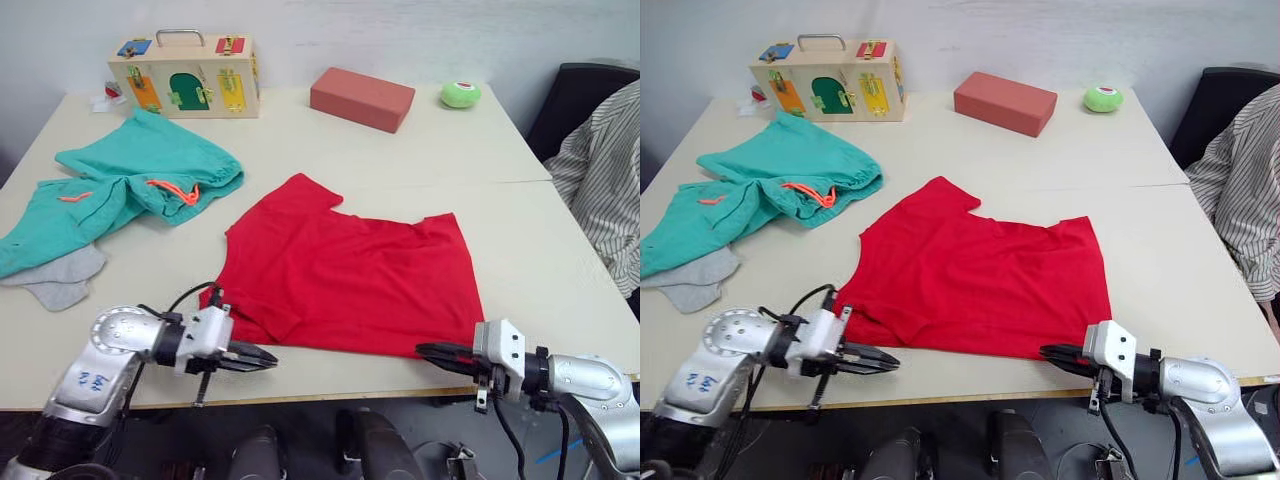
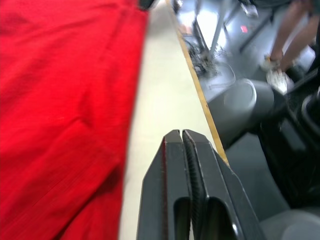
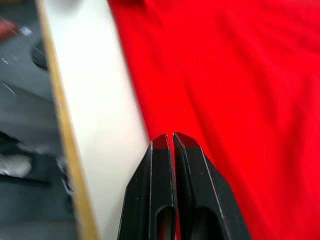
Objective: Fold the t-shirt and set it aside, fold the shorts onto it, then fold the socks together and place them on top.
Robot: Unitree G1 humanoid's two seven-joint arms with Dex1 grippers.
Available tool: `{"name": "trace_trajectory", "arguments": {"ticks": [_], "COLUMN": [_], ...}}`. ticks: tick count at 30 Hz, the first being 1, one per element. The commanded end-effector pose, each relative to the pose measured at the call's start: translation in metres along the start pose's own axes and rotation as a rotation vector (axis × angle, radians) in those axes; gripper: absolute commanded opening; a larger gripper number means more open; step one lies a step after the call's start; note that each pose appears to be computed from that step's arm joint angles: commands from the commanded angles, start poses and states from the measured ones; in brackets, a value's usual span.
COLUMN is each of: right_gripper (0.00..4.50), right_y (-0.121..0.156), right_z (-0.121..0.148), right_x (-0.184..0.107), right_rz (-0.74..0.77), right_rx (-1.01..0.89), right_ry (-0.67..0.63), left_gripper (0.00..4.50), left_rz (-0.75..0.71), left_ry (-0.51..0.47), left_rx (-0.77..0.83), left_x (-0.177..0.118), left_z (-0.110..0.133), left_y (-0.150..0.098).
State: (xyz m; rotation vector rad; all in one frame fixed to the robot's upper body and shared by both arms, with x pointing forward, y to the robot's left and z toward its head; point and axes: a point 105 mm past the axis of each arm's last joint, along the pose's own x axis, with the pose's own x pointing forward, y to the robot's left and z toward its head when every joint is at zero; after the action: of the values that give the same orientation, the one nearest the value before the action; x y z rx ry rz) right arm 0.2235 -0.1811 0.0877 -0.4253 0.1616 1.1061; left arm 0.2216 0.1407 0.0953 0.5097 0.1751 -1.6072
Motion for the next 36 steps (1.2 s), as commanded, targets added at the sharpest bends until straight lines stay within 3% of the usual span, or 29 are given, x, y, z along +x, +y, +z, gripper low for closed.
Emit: {"name": "trace_trajectory", "arguments": {"ticks": [1,8,16,21,26,28,30,36], "right_gripper": [0.08,0.08,0.08,0.08,0.08,0.08,0.08,0.08], "right_y": [0.001,0.007,0.002,-0.005,-0.023,-0.027,-0.025,-0.003], "right_z": [0.003,-0.005,-0.011,-0.012,-0.014,-0.009,-0.001,0.018], "right_x": [0.003,0.003,0.004,0.004,-0.002,-0.004,-0.004,0.01], "right_rz": [-0.004,-0.002,-0.035,-0.07,-0.198,-0.232,-0.232,-0.13], "right_rx": [-0.033,-0.021,-0.023,-0.024,-0.031,-0.025,-0.026,-0.021], "right_ry": [-0.035,-0.034,-0.025,-0.026,-0.027,-0.048,-0.085,-0.162], "left_gripper": [0.06,0.06,0.06,0.06,0.06,0.06,0.06,0.06], "left_rz": [0.053,0.199,0.326,0.459,0.588,0.607,0.521,0.237], "left_ry": [0.024,-0.046,0.017,-0.013,-0.099,-0.176,-0.292,-0.132], "left_rx": [0.066,0.03,0.04,0.061,0.101,0.1,0.051,-0.043], "left_x": [0.006,0.005,-0.002,-0.005,-0.017,-0.03,-0.039,-0.043], "left_z": [-0.002,0.004,-0.009,0.0,0.025,0.037,0.051,0.033], "left_y": [0.012,0.036,0.062,0.088,0.11,0.108,0.092,0.033]}}
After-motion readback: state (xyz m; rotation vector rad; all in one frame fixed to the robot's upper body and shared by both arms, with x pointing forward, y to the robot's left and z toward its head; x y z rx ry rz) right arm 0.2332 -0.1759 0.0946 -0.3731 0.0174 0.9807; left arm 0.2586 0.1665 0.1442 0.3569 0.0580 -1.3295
